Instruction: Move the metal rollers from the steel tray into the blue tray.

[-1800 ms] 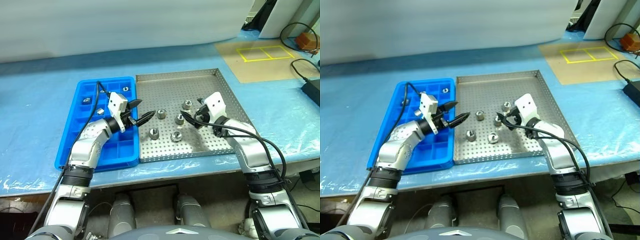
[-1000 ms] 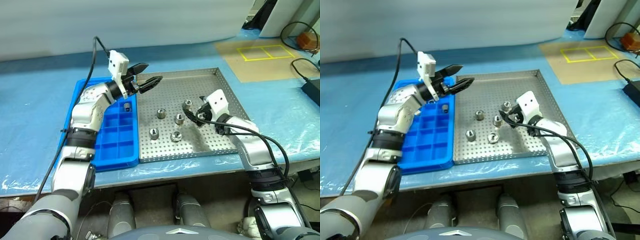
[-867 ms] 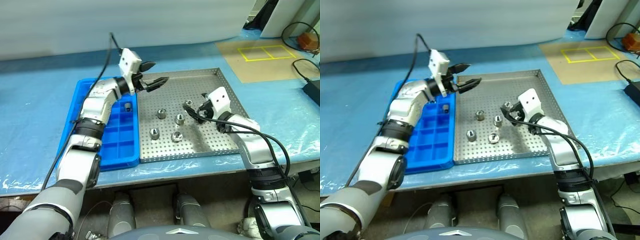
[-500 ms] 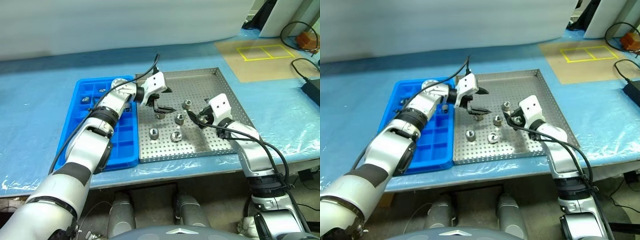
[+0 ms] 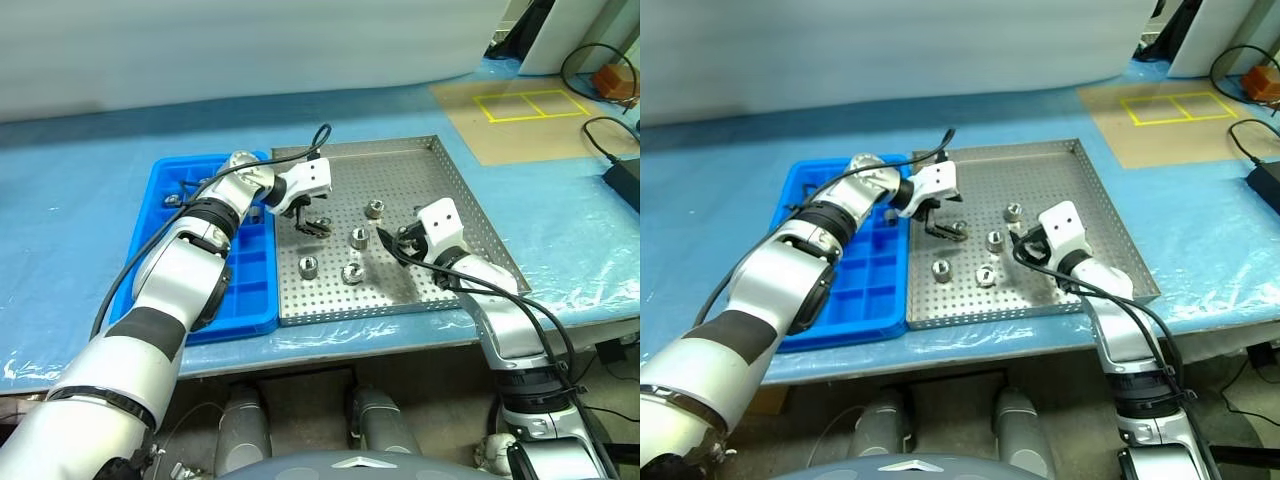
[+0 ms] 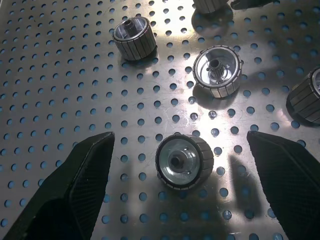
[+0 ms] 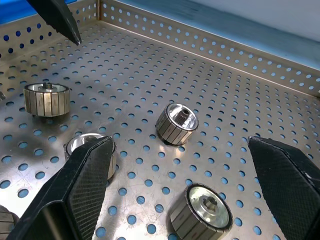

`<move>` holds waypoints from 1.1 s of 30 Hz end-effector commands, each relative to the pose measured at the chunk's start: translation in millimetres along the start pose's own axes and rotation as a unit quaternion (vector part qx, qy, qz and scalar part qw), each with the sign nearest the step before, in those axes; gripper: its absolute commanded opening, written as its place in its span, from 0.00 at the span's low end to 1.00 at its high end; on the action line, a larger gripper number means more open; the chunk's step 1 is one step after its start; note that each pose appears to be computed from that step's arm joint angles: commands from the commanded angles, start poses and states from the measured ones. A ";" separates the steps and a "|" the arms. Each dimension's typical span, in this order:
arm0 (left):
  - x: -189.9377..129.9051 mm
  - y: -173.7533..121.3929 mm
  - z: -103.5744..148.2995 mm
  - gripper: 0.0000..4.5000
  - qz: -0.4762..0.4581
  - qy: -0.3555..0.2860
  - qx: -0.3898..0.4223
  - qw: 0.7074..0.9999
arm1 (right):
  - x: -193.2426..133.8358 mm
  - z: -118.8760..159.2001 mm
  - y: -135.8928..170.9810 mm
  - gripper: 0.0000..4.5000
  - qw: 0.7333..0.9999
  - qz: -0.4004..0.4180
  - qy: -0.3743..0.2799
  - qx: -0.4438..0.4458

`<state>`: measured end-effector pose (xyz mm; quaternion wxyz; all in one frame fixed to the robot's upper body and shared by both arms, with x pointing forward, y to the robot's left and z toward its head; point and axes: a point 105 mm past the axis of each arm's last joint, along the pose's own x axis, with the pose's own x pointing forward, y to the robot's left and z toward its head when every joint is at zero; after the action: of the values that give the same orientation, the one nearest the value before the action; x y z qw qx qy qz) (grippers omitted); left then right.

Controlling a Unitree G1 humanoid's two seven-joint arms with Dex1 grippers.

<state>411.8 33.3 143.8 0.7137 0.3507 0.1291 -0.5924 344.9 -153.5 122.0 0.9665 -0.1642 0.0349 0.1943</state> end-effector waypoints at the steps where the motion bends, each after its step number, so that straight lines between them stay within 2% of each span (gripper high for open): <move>1: 3.1 -0.2 -0.3 0.99 0.005 0.006 0.008 1.000 | -3.2 11.0 -0.8 1.00 1.000 -0.011 -0.020 -0.007; 10: 19.5 -14.7 -20.2 0.99 -0.006 0.038 -0.009 0.999 | -2.8 8.2 2.5 1.00 1.000 -0.016 -0.016 -0.006; 17: 26.4 -19.7 -23.8 0.99 -0.006 0.039 -0.017 0.999 | -3.3 5.9 3.6 1.00 1.000 -0.020 -0.012 -0.009; 20: 28.7 -21.1 -22.2 0.87 -0.007 0.031 -0.022 0.999 | -3.7 4.8 3.3 1.00 1.000 -0.022 -0.011 -0.009; 26: 29.3 -19.9 -29.3 0.44 0.006 0.052 -0.022 0.998 | -3.7 3.5 3.8 1.00 1.000 -0.024 -0.009 -0.013; 33: 27.1 -23.8 -38.4 0.42 -0.002 0.060 -0.020 0.998 | -3.0 3.5 4.4 1.00 1.000 -0.026 -0.009 -0.012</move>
<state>401.9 28.9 94.4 0.7057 0.3559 0.1808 -0.5854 342.1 -154.6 109.9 0.9696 -0.1704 0.0481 0.1690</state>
